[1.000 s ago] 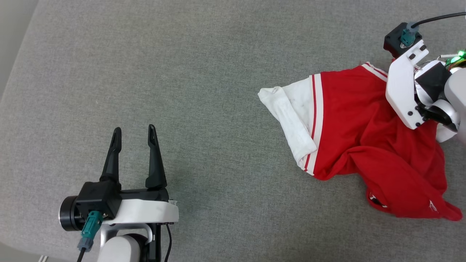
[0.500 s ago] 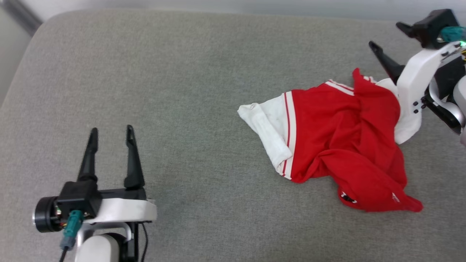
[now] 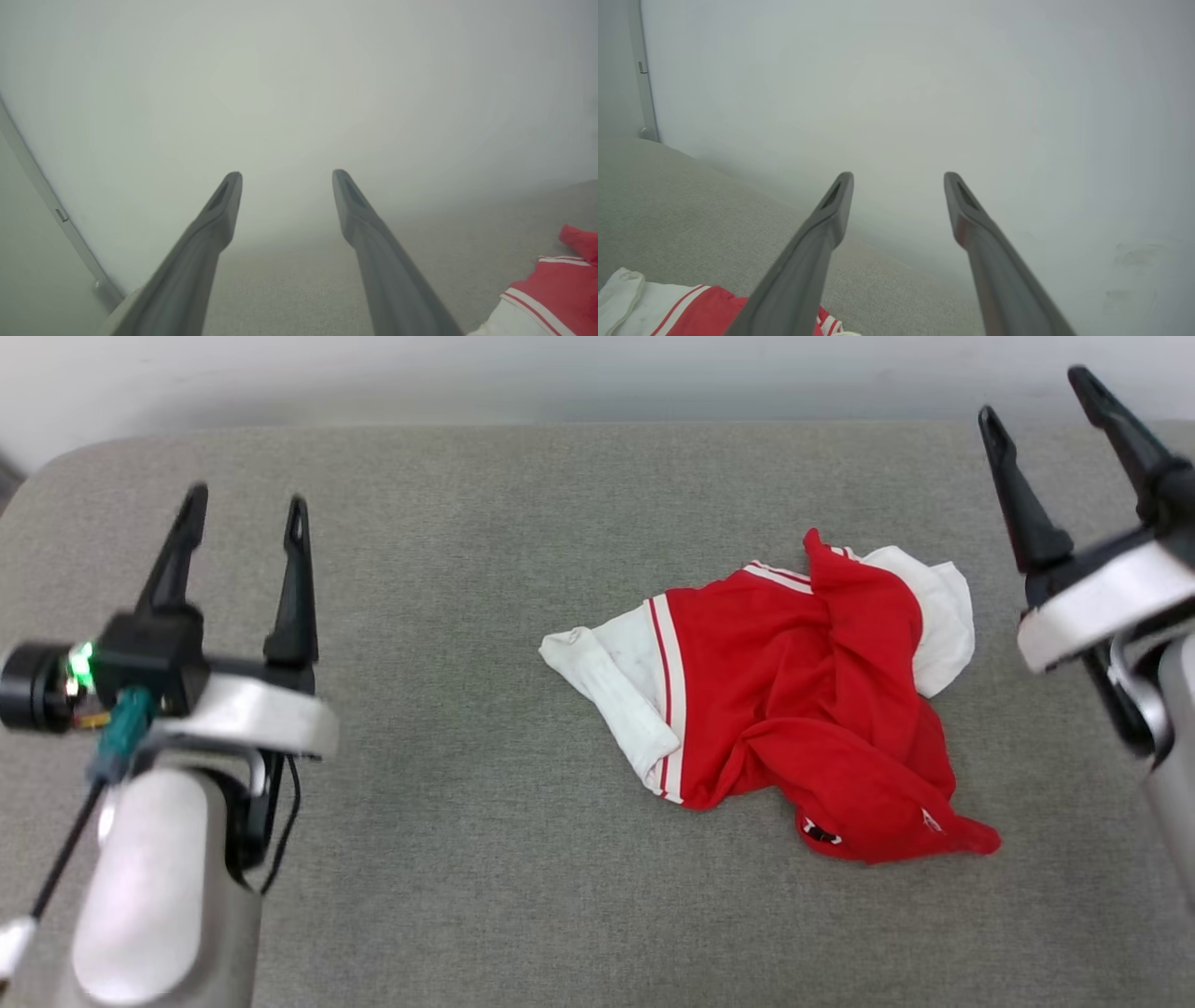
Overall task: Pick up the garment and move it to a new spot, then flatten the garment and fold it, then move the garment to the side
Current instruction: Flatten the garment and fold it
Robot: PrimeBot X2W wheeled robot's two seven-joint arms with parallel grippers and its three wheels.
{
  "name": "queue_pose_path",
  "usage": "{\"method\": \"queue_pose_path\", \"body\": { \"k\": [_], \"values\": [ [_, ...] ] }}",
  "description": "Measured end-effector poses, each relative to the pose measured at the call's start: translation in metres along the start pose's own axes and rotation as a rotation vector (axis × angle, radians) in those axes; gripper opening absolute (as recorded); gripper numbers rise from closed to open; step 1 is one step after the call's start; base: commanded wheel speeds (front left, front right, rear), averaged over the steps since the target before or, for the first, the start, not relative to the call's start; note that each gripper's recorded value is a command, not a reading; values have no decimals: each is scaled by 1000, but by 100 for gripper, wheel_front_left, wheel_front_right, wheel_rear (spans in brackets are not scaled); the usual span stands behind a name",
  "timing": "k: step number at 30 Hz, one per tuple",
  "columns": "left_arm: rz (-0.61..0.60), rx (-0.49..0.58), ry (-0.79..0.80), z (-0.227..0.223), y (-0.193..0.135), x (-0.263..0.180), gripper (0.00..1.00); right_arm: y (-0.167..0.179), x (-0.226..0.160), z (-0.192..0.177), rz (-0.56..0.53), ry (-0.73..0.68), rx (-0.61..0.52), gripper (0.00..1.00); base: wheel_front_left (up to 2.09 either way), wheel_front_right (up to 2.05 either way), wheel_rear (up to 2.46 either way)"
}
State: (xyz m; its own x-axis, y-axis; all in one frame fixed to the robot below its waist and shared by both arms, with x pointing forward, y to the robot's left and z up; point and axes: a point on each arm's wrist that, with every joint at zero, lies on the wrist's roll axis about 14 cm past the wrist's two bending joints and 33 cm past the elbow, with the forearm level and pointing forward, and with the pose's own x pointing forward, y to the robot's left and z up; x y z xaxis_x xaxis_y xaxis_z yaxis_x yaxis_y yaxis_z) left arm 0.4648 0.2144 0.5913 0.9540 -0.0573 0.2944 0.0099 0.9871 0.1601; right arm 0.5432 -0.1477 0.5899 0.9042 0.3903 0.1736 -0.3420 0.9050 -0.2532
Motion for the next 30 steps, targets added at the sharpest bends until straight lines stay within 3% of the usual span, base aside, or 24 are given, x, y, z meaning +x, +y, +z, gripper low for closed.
{"method": "queue_pose_path", "body": {
  "k": [10,15,24,30],
  "values": [
    [-222,66,57,24,-40,69,100,6,-61,-1,-107,-40,-20,100,0,0,0],
    [-377,97,135,24,-78,86,100,6,-82,-10,-154,-11,-1,100,0,0,0],
    [-672,165,558,-37,-132,63,100,0,-115,-22,-274,16,49,100,0,0,0],
    [-815,210,798,-74,-151,38,100,5,-135,-40,-317,79,71,100,0,0,0]
  ]
}}
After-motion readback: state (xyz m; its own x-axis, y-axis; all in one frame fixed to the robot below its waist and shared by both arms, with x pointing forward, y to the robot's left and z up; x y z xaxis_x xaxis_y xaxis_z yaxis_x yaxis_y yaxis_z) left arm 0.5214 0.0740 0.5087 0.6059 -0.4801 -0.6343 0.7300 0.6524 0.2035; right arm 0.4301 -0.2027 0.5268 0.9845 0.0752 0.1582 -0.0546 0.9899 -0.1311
